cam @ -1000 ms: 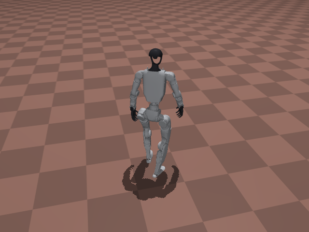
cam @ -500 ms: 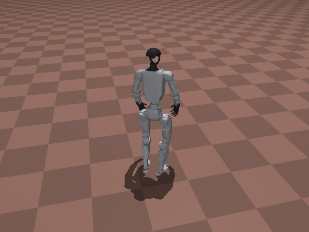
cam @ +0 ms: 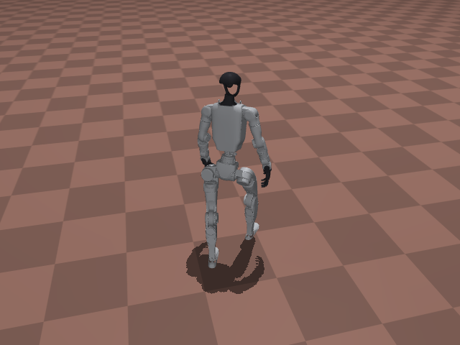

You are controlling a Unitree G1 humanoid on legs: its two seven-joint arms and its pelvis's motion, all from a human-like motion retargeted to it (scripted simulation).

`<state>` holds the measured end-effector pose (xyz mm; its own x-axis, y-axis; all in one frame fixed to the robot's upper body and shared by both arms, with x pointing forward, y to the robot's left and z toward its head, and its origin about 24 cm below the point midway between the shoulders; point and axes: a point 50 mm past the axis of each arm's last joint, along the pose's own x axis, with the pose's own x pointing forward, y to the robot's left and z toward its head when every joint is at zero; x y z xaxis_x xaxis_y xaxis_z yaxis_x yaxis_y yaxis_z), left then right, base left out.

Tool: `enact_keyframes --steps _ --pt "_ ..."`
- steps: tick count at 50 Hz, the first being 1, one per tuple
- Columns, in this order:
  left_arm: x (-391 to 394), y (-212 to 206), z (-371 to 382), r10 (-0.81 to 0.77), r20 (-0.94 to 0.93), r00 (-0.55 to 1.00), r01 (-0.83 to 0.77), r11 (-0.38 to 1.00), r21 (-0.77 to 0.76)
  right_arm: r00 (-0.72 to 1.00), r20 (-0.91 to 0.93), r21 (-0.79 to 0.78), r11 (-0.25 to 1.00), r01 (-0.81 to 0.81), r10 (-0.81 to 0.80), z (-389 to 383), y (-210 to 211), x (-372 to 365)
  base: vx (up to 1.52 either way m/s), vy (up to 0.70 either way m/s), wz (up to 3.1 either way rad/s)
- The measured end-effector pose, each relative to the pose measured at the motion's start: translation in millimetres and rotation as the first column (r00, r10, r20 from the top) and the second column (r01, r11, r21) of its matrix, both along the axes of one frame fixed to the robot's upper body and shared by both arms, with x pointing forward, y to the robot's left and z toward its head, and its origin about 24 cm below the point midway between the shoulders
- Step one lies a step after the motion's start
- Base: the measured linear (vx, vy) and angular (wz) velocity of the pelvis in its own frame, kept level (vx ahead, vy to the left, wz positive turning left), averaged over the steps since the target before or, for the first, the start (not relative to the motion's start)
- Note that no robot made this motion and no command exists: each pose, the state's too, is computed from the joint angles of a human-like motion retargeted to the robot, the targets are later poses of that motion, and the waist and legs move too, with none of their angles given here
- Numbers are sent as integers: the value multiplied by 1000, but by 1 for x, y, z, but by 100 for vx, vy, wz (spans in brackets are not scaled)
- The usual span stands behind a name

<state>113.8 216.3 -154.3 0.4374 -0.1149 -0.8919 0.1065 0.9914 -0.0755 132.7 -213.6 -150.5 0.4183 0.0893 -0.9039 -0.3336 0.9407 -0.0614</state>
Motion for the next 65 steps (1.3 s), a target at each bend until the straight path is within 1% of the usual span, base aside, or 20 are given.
enact_keyframes --steps 3,8,15,17,22,25,30,35,40,46,50,54,60,65 --pt "5 4 2 53 27 998 -53 999 8 1000 22 -25 1000 -6 7 3 -1 9 42 -17 34" --pt "21 16 11 134 98 986 -137 990 31 988 135 -87 994 -59 71 18 2 47 41 -23 3" --pt "46 22 23 131 181 975 -148 986 81 923 344 -192 975 -111 173 58 13 117 38 -15 -29" --pt "56 26 28 130 202 971 -152 983 98 894 408 -200 973 -114 188 74 20 138 40 -2 -19" --pt "52 30 26 139 187 972 -165 978 128 844 481 -184 969 -168 238 90 42 157 38 4 1" --pt "46 33 23 139 171 975 -165 975 147 830 482 -178 959 -221 281 90 53 156 35 8 5" --pt "33 37 19 152 147 977 -176 970 168 852 408 -164 944 -286 329 69 62 135 32 10 -15" --pt "19 42 17 153 129 980 -175 966 188 888 299 -143 936 -321 350 46 60 106 30 8 -12" --pt "5 44 13 122 92 988 -138 971 197 915 210 -114 939 -326 343 29 53 79 29 6 -12" --pt "-4 36 9 80 65 995 -91 979 180 948 166 -88 962 -259 270 18 41 57 31 5 -24" --pt "0 27 9 56 81 995 -68 985 161 969 156 -94 979 -180 193 15 28 46 32 4 -39" --pt "6 23 10 57 111 992 -74 984 161 977 169 -95 989 -114 129 13 24 41 31 -1 -25" --pt "0 20 8 133 125 983 -153 974 165 978 200 -102 994 -44 64 11 26 36 31 -10 -10" --pt "-10 32 7 241 110 964 -259 947 192 960 277 -112 994 -3 34 20 29 52 33 -17 -28"
